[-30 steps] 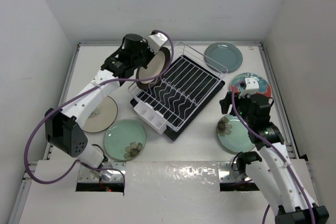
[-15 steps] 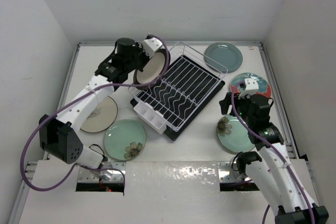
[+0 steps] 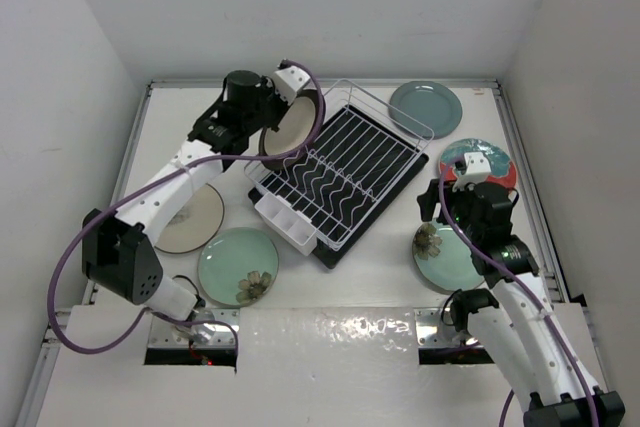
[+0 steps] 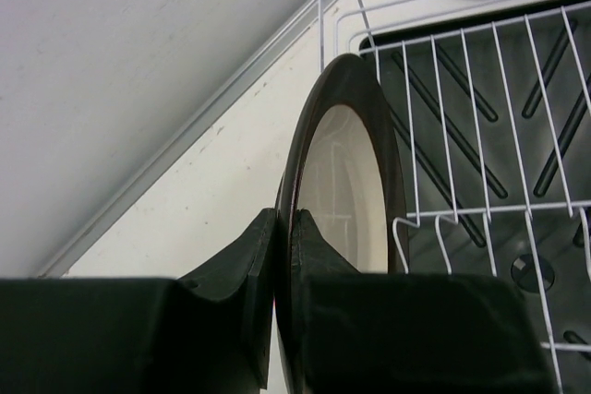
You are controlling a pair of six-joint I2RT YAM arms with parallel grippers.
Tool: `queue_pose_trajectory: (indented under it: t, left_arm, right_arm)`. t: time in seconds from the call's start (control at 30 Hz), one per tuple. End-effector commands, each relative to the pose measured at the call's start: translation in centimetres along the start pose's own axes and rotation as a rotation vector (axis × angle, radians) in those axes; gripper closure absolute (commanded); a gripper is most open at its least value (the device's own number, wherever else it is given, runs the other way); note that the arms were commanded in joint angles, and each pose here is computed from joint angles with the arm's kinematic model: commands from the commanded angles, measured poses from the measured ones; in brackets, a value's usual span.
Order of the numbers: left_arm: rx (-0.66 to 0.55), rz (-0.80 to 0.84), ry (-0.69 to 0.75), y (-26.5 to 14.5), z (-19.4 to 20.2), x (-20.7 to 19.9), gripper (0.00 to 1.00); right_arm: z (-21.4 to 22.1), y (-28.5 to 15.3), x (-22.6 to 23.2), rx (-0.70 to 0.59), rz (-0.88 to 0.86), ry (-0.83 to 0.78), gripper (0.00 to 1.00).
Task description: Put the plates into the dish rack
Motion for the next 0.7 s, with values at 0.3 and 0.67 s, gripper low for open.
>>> queue_pose_trajectory:
  t: [0.3,0.67]
  left_arm:
    - [0.343,0.034,-0.068,-0.9,8.7,-3.3,1.00]
    - [0.350,0.065,-0.063,-1.8,8.8,-3.7,1.00]
  right_arm:
    - [0.4,-0.1,-0.5,-0.021,0.033,0.001,0.29]
    - [0.3,0.1,-0.5,-0.019,0.030,-0.003,0.29]
Point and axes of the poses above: each gripper's point midway between its finger pads, its own y axis out along the fingers, its own x axis along the line the jaws close on, z = x × y, the point moved 4 cm from there along -y, back along the fingers, and after that the axes turned 4 degrees about y, right-handed, at the moved point
